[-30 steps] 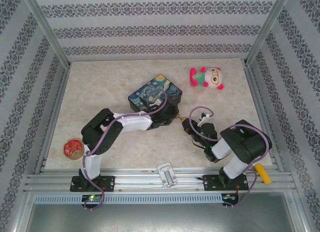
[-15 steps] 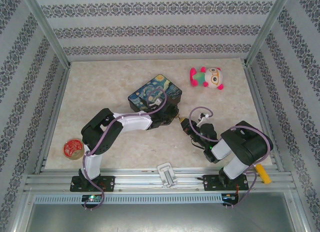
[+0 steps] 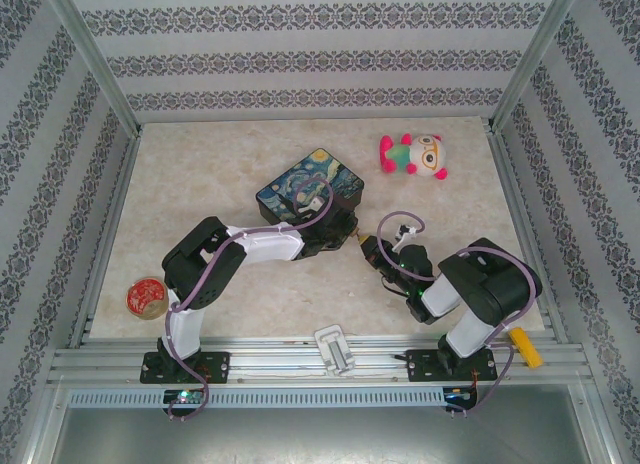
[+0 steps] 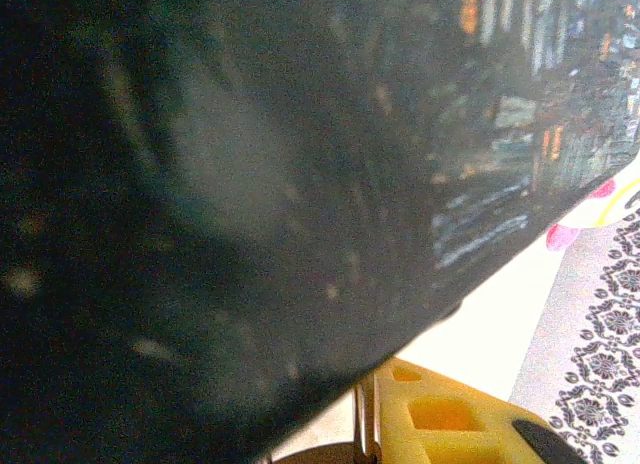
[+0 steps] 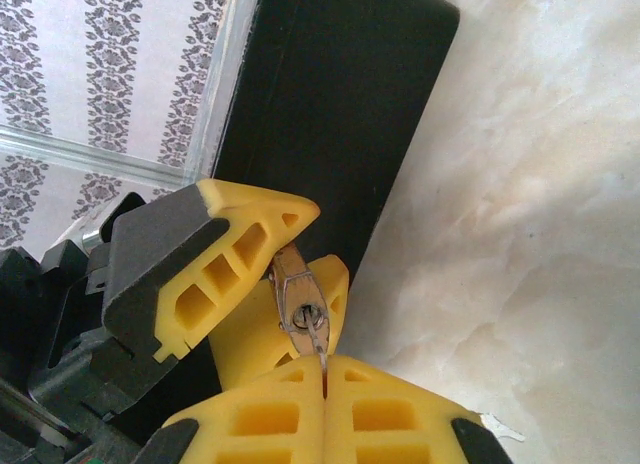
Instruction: Unlock a padlock with a key
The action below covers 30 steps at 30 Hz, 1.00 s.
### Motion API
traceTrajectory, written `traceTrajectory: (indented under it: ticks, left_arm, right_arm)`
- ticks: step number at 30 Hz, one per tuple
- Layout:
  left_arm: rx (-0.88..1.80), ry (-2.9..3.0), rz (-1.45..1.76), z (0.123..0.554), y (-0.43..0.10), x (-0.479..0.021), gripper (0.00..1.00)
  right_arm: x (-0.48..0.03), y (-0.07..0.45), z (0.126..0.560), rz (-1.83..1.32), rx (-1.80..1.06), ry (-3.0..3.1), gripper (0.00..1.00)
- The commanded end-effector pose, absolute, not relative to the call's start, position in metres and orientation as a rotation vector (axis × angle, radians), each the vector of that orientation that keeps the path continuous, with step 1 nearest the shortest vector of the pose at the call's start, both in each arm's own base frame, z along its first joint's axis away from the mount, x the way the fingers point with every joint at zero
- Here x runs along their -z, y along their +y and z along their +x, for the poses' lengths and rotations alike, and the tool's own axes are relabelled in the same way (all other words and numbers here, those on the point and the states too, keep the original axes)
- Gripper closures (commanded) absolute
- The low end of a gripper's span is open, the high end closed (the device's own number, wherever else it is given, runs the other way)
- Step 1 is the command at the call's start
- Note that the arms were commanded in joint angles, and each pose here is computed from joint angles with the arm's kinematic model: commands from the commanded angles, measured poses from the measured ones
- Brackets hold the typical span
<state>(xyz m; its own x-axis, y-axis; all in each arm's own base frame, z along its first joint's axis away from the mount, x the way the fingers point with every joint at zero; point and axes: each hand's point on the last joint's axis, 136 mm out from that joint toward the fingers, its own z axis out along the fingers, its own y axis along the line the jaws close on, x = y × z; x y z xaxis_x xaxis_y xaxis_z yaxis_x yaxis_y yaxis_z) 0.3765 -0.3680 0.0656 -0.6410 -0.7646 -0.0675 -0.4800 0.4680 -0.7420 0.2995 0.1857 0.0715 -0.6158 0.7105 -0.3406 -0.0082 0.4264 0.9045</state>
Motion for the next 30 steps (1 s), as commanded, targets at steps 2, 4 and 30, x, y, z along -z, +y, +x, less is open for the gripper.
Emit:
traceTrajectory:
  ticks: [2,4,30]
  left_arm:
    - [1.154,2.382,-1.094,0.363,-0.387,-0.063,1.0]
    - [1.157,2.387,-1.09,0.362,-0.388,-0.063,1.0]
    - [1.199,2.433,-0.994,0.357,-0.402,-0.066,1.0]
  right_arm:
    - [-0.085,0.189,0.306,0.559,-1.278,1.9,1.0]
    - [-0.085,0.188,0.306,0.562,-1.282,1.901,1.0]
    - [-0.079,0.194,0.331,0.687,-1.505,1.953,1.0]
